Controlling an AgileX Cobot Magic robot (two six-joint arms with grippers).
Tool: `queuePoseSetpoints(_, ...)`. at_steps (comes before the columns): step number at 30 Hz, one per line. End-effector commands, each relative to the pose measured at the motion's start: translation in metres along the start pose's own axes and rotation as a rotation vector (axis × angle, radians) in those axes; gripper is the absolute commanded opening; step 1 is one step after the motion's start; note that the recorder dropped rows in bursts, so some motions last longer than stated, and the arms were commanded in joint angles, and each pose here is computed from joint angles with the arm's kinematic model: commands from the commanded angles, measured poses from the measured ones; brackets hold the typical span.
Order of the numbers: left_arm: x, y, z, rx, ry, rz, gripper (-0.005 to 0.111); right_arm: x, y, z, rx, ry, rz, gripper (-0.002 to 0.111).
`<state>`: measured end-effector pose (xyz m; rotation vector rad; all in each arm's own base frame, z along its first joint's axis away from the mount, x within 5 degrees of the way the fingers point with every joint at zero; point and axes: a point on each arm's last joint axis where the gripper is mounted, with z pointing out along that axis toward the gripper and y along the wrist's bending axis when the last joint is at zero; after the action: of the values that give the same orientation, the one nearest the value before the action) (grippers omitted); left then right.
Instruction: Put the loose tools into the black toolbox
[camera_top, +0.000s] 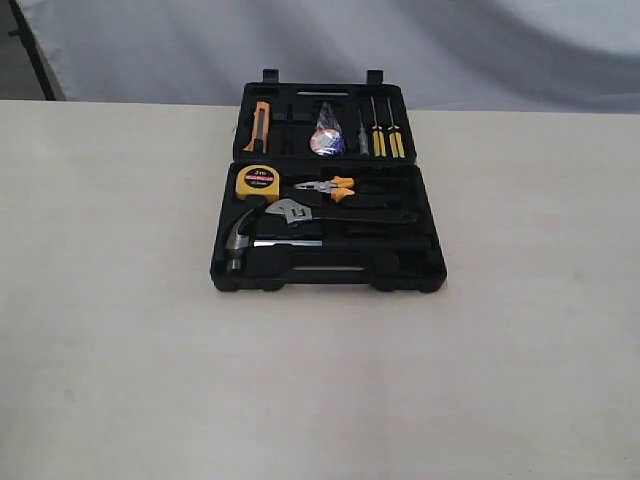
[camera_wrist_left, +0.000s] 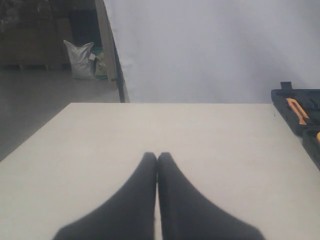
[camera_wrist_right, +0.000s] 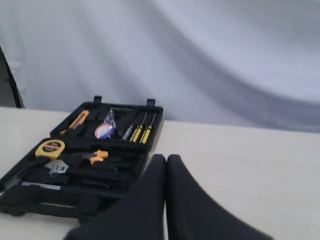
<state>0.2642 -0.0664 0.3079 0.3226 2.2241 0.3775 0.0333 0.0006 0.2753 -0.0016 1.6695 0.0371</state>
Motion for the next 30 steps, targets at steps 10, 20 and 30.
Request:
queuePoseSetpoints(10, 0.002, 0.000, -0.001, 0.014, -0.007, -0.022, 0.001, -0.004, -0.007, -0.005, 0.131, -0.059, -0.167, -0.001)
queuePoseSetpoints(20, 0.002, 0.000, -0.001, 0.014, -0.007, -0.022, 0.001, 0.006, -0.012, 0.000, 0.261, -0.044, -0.155, -0.001)
queuePoseSetpoints(30, 0.002, 0.000, -0.001, 0.014, -0.007, -0.022, 0.001, 0.093, -0.017, 0.027, 0.237, 0.202, -0.138, -0.001)
